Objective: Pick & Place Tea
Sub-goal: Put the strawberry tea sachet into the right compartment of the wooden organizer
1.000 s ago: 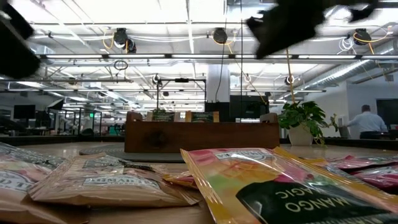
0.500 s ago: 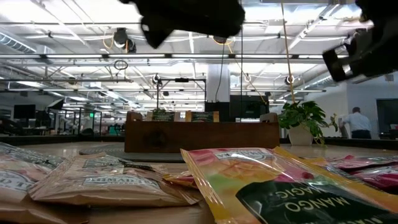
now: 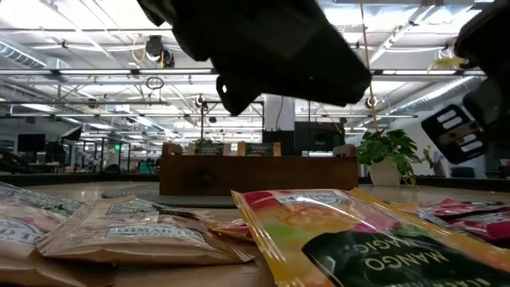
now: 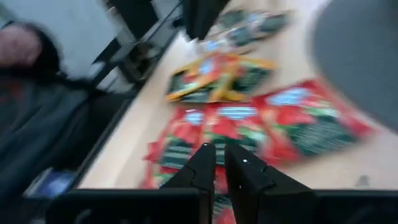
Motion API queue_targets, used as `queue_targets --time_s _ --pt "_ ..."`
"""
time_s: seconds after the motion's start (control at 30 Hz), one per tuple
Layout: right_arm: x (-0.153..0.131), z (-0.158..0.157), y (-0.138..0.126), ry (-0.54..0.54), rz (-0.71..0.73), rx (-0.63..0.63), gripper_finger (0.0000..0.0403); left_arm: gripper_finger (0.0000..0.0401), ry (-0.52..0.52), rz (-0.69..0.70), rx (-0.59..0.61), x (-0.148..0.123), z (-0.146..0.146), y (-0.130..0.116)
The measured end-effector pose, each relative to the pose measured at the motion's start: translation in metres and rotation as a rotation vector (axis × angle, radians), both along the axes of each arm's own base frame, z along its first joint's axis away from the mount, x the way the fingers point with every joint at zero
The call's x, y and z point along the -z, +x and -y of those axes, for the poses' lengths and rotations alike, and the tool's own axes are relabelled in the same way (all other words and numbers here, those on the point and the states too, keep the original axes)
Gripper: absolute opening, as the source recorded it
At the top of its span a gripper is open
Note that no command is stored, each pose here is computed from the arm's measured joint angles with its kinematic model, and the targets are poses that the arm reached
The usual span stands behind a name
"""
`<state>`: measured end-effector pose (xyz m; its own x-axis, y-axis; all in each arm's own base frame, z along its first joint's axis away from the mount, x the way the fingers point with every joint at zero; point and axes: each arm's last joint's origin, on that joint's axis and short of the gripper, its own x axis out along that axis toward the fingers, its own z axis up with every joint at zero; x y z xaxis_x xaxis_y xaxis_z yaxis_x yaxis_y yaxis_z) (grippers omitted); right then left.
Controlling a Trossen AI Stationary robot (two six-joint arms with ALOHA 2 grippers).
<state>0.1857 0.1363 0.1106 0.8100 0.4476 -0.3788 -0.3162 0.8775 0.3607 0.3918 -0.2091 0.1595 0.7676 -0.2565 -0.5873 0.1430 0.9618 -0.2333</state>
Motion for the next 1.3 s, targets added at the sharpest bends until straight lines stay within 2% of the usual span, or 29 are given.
queue_targets --time_s 0.1,0.23,0.37,0.47,0.53,0.6,0.67,0.73,0.87,1.1,1.17,1.3 --pt "-0.003 -0.01 0.011 -0.02 0.0 -0.071 0.0038 0.0037 -0.019 0.008 0.015 -0.001 0.001 0.001" --pt "-0.005 -0.015 0.019 -0.044 -0.025 -0.069 0.0056 0.0037 -0.042 0.022 0.026 -0.003 0.002 0.002" --pt "-0.014 -0.013 0.021 0.017 -0.017 -0.04 0.0079 0.0037 -0.071 -0.028 0.013 0.005 0.001 0.003" --pt "-0.02 -0.012 0.018 0.047 -0.041 -0.025 0.0096 0.0037 -0.081 -0.008 0.046 0.007 0.003 0.015" --pt "-0.021 -0.01 0.016 0.069 -0.086 -0.006 0.0104 0.0037 -0.064 0.016 0.091 0.006 0.009 0.025" --pt "-0.021 -0.006 0.012 0.043 -0.138 0.018 0.0108 0.0037 -0.012 0.039 0.126 0.008 0.013 0.036" --pt "-0.019 -0.001 0.012 0.013 -0.162 0.061 0.0109 0.0037 0.063 0.004 0.121 0.014 0.014 0.041" --pt "-0.017 0.002 0.01 0.005 -0.203 0.107 0.0108 0.0037 0.091 -0.013 0.092 0.016 0.011 0.049" --pt "-0.018 0.003 0.009 0.04 -0.23 0.119 0.0111 0.0037 0.09 0.0 0.08 0.009 0.008 0.054" --pt "-0.026 -0.004 -0.003 0.16 -0.315 0.14 0.0125 0.0037 0.139 0.017 0.116 -0.005 0.024 0.06" --pt "-0.026 -0.007 -0.007 0.203 -0.358 0.146 0.0127 0.0037 0.159 -0.018 0.122 0.004 0.029 0.061" --pt "-0.025 -0.016 -0.013 0.276 -0.421 0.145 0.0132 0.0037 0.169 -0.002 0.141 0.007 0.038 0.071"
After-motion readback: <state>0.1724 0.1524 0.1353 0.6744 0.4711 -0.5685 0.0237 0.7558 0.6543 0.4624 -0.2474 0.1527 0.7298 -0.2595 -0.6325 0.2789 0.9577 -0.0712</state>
